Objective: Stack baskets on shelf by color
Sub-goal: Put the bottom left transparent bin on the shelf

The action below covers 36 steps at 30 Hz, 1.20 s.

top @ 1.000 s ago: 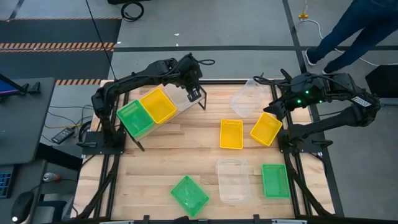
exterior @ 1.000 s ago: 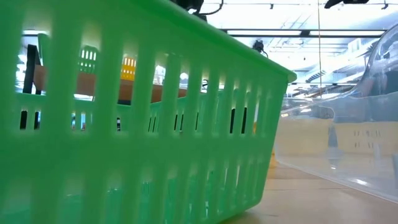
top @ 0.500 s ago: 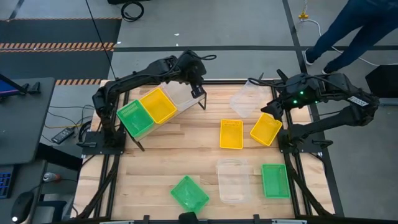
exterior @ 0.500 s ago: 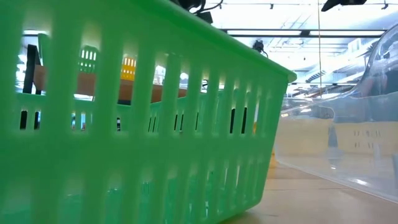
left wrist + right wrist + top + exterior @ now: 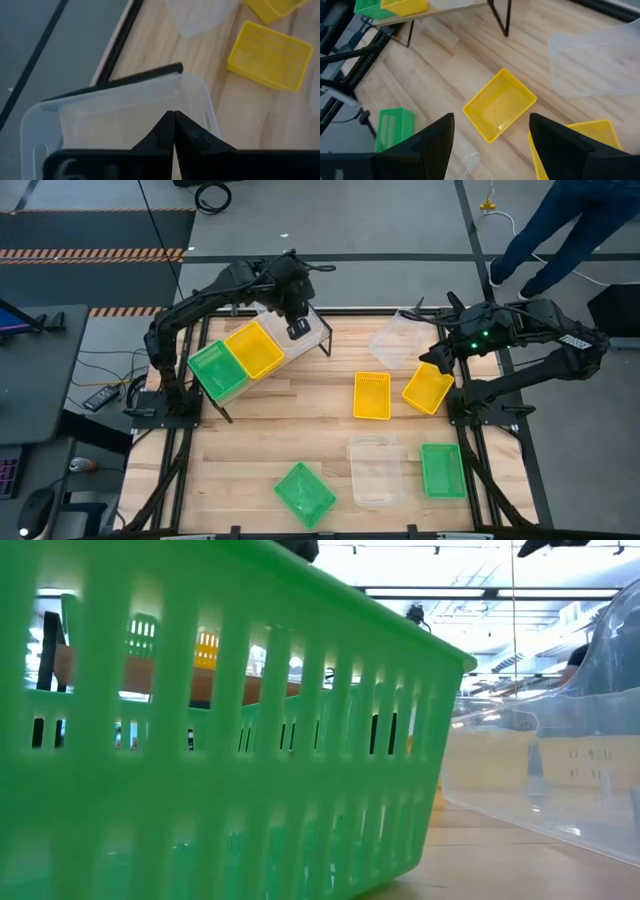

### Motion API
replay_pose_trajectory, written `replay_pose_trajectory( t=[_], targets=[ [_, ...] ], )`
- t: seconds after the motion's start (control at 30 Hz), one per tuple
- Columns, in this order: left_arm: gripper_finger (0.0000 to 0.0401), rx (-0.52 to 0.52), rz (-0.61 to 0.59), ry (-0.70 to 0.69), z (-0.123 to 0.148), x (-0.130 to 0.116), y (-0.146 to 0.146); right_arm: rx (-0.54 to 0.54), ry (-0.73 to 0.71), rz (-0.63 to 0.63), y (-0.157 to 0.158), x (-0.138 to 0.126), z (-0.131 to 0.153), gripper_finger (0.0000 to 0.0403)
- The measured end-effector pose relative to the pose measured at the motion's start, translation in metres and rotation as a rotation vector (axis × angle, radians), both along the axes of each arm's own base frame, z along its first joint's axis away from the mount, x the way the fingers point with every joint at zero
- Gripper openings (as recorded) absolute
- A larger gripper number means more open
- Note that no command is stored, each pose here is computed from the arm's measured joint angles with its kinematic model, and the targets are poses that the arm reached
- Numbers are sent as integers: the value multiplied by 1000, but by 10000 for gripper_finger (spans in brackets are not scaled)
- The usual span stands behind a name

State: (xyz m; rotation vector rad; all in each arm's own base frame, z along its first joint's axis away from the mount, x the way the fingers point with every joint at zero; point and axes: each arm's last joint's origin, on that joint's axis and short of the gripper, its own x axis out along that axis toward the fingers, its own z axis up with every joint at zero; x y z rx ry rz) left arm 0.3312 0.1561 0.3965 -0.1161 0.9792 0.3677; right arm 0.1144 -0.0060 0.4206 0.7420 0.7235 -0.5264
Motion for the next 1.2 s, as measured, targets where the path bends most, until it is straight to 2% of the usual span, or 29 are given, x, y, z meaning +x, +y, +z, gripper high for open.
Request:
replay_pose_trajectory(
  t=[0.27, 0.47, 0.7, 1.03, 1.2],
  targets=[
    [10, -118, -48, 41, -30, 23, 5, -37, 26, -24, -1, 11, -3, 264],
    [15, -128, -56, 72, -52, 39, 12, -19, 51, -32, -1, 20, -6, 264],
    [9, -44, -49, 17, -49, 46, 18, 8, 69, -17, 0, 26, -8, 264],
    [12, -19, -40, 12, -47, 46, 19, 20, 75, -5, 1, 28, -9, 264],
    [9, 23, -11, -21, -28, 32, 17, 20, 76, 23, 5, 28, -9, 264]
  ],
)
